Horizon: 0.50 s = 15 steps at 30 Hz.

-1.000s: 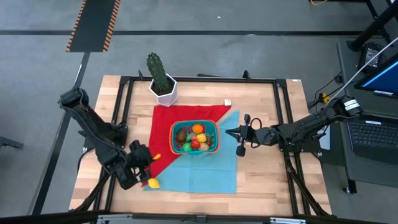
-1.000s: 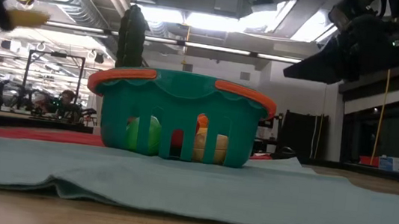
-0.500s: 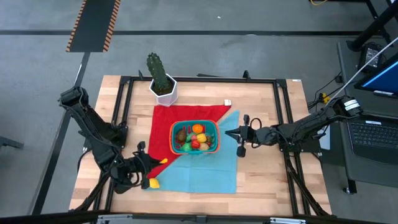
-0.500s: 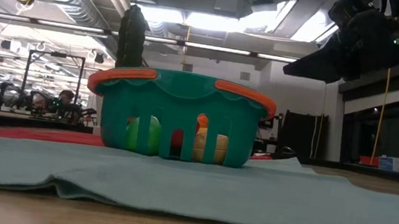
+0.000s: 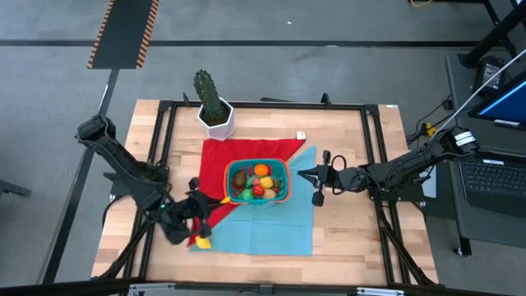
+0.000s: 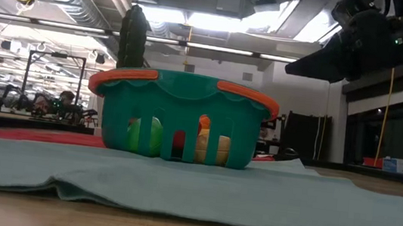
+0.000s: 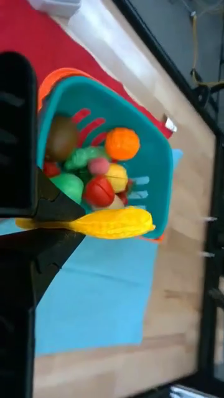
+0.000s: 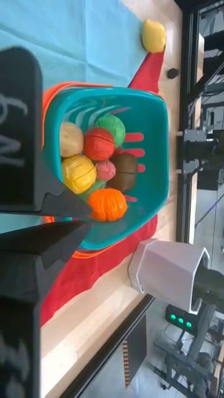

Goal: Build produce basket
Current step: Put the yellow corn into the blue basket

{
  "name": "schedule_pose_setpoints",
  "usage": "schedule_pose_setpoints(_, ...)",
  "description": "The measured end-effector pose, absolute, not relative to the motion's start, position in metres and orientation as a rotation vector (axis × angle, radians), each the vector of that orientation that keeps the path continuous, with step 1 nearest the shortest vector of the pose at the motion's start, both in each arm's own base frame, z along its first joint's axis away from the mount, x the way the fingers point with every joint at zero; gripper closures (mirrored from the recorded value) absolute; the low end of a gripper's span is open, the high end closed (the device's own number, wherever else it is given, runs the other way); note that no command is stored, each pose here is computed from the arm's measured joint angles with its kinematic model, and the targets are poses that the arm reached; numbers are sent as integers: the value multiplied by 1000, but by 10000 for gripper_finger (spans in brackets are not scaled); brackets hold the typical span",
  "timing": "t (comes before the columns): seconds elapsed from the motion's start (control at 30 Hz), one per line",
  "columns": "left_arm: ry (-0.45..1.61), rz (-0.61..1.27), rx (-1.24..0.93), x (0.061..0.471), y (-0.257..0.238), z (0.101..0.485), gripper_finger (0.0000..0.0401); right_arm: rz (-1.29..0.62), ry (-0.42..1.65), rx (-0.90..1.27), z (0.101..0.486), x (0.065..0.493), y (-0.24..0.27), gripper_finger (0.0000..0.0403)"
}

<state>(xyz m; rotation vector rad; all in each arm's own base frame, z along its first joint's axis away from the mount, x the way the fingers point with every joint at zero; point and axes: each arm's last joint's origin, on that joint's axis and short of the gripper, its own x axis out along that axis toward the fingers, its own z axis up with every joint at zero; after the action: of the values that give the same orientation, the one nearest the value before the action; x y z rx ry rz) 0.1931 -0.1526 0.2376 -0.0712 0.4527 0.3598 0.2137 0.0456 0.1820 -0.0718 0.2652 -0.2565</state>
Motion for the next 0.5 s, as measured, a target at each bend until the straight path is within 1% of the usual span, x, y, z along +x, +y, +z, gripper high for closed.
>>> schedule_pose_setpoints(0.2, 562, 393, -38, 224, -122, 229, 397, -256, 265, -74, 182, 214, 46, 377)
schedule_pose_setpoints(0.3, 570, 395, -37, 235, -108, 230, 391, -257, 266, -76, 182, 214, 46, 377)
schedule_pose_setpoints(0.5, 529, 225, 7, 255, -95, 240, 396, -259, 285, -85, 180, 213, 45, 377)
